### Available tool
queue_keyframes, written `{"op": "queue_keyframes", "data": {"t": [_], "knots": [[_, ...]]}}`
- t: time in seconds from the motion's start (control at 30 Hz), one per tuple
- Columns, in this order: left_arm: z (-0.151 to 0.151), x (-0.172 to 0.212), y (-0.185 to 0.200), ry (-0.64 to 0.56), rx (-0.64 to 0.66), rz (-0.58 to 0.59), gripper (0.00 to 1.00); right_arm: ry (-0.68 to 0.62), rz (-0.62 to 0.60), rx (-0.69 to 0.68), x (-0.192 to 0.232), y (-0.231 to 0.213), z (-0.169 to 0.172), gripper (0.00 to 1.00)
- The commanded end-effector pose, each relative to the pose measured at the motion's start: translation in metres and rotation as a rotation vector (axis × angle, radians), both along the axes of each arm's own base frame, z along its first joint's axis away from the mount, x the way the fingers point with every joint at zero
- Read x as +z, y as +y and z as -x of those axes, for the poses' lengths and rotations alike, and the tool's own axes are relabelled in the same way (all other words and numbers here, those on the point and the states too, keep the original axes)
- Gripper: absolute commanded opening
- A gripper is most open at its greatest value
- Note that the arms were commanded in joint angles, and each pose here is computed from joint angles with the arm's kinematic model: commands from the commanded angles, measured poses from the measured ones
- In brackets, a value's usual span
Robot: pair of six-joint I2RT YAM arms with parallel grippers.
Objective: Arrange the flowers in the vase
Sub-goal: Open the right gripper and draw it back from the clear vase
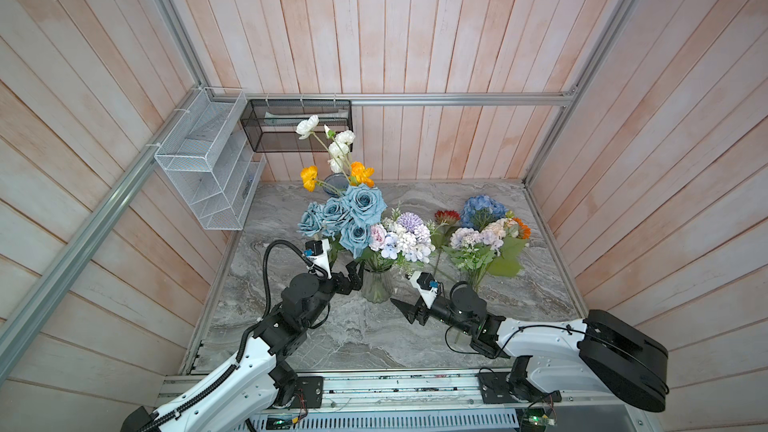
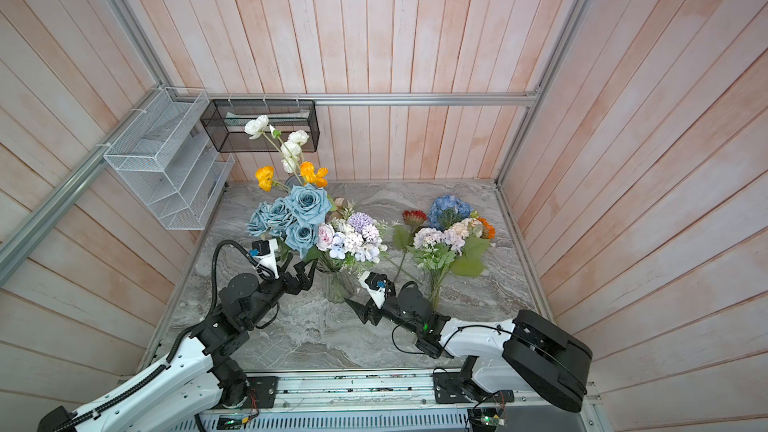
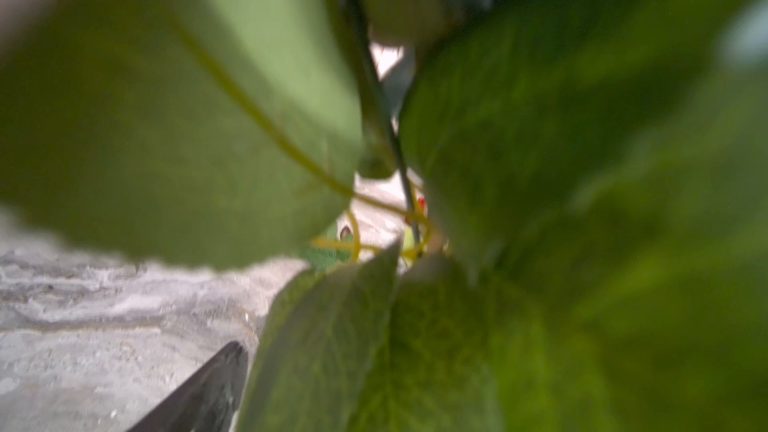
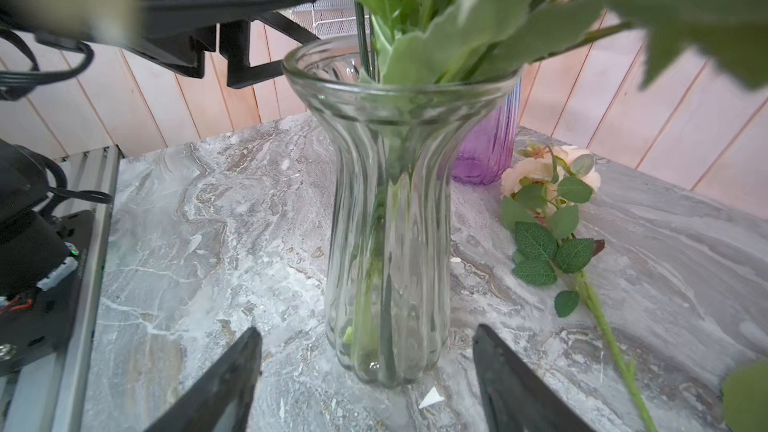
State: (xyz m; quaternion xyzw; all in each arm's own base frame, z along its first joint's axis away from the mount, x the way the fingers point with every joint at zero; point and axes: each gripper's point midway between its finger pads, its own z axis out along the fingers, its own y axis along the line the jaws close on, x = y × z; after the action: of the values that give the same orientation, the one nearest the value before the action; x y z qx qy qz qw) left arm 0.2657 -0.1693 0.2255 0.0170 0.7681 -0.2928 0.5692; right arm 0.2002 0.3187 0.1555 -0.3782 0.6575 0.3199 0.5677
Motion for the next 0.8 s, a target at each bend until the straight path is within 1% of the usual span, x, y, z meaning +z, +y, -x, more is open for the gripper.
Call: {"op": "queue_keyframes", "data": {"t": [0.0,0.13,0.3,0.5,0.63,0.7,0.77], "knots": [[0.008,-0.009,0.004,0.057,-0.005,0.0,1.0,-0.113,-0.061,-0.006,0.031,0.015,-0.01,0.8],[0.011,-0.013,0.018,0.07,0.054,0.015,1.0,-0.134,-0.09,-0.018,0.035,0.019,-0.016,0.8],[0.006,-0.021,0.031,0.072,0.141,0.05,1.0,-0.149,-0.094,0.013,0.034,0.034,-0.019,0.8],[-0.004,-0.027,0.029,0.07,0.17,0.06,1.0,-0.182,-0.121,-0.012,0.037,0.041,-0.03,0.78],[-0.007,-0.036,0.032,0.085,0.192,0.046,1.0,-0.189,-0.124,-0.001,0.034,0.049,-0.035,0.71],[-0.006,-0.042,0.037,0.095,0.212,0.042,1.0,-0.194,-0.132,0.0,0.034,0.051,-0.039,0.65],[-0.004,-0.047,0.042,0.105,0.234,0.043,1.0,-0.198,-0.131,-0.005,0.032,0.052,-0.045,0.56]]}}
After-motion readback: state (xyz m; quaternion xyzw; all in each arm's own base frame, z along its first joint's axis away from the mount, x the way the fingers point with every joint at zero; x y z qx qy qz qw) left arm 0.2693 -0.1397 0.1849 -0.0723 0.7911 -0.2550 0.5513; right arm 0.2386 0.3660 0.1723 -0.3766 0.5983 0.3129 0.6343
